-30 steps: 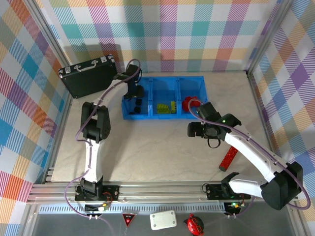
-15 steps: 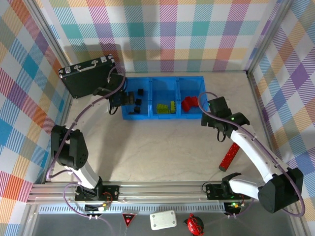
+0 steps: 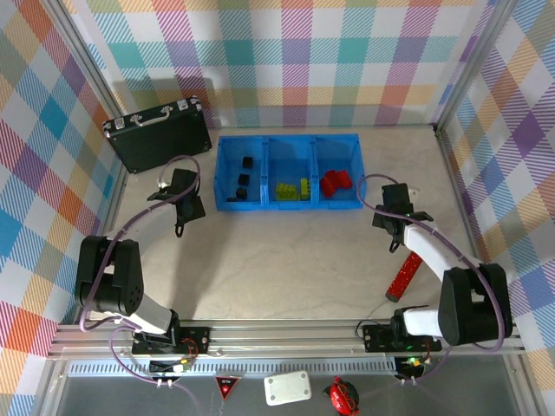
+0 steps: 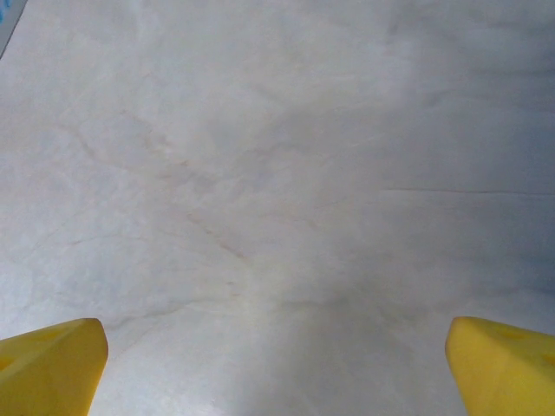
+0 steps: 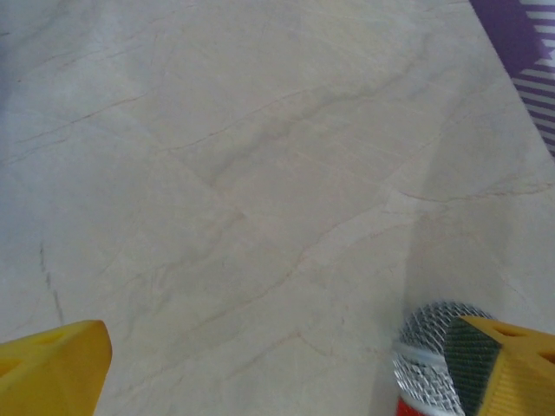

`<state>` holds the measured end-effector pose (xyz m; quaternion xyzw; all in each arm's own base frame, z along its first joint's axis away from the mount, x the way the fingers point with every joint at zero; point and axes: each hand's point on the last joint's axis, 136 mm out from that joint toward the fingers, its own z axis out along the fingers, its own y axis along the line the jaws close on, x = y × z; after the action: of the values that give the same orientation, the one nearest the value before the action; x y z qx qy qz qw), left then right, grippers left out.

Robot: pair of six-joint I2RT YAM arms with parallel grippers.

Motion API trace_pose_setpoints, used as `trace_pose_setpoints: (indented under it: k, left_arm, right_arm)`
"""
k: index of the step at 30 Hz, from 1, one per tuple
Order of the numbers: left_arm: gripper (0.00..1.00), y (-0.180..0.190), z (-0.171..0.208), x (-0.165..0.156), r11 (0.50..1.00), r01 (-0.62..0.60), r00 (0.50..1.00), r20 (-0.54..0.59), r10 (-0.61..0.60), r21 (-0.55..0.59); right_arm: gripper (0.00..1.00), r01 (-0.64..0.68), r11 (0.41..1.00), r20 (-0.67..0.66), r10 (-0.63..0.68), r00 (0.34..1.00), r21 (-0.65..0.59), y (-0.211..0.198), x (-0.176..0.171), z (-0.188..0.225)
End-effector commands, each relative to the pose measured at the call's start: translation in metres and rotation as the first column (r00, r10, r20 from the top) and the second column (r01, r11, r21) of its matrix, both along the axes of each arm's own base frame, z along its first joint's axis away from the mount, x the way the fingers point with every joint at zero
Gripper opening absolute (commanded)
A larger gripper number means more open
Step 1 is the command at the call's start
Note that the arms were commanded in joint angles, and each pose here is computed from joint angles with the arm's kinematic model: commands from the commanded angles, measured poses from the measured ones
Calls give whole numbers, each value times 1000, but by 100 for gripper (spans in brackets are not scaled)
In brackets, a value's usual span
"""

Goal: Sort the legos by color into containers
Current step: Reset both arms

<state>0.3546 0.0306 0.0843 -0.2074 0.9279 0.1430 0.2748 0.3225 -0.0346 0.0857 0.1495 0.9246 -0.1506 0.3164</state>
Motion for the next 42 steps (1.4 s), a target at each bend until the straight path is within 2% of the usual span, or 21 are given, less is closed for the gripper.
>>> trace_pose_setpoints:
  k: [1,5,8,11,16,20,22,28,33,36,37,42]
  left_arm:
    - [100,20,-1,13,997,-81,994,79,82,-9]
    - [100,29,1,29,998,-51,981,187,55,-24]
    - [100,27,2,40,1000,17,962,273,-12,-16]
    - [100,16,2,48,994,106,933,346,-95,-14]
    - [100,14,5,50,990,137,873,471,-129,18]
    - [100,10,4,51,986,168,871,466,-153,10]
    - [100,3,5,52,978,209,855,483,-188,9]
    - [100,-11,8,48,956,293,808,531,-256,15]
    - [100,-25,8,47,934,354,776,543,-321,45]
    - [100,-42,-1,46,897,436,713,577,-398,79]
    - [100,-41,-3,45,898,434,729,559,-395,70]
    - [100,-43,-3,46,901,424,732,551,-402,94]
  right_arm:
    - [99,-28,999,122,23,992,36,0,27,-2]
    - [99,-22,999,215,14,976,33,-6,42,-4]
    - [99,-34,999,338,22,941,31,-6,53,8]
    - [99,-71,997,412,54,910,26,-2,60,16]
    - [99,-168,986,511,145,848,-1,10,69,21]
    - [99,-318,948,494,278,824,-2,33,78,15]
    - [99,-374,928,491,324,808,3,43,80,14]
    - [99,-402,915,558,352,751,-36,47,73,11]
    - [99,-366,930,529,317,787,-12,42,73,8]
    - [99,-366,930,530,316,787,-10,42,74,8]
    - [99,-367,930,530,318,786,-14,42,74,7]
    - [99,-367,930,531,317,786,-12,42,74,7]
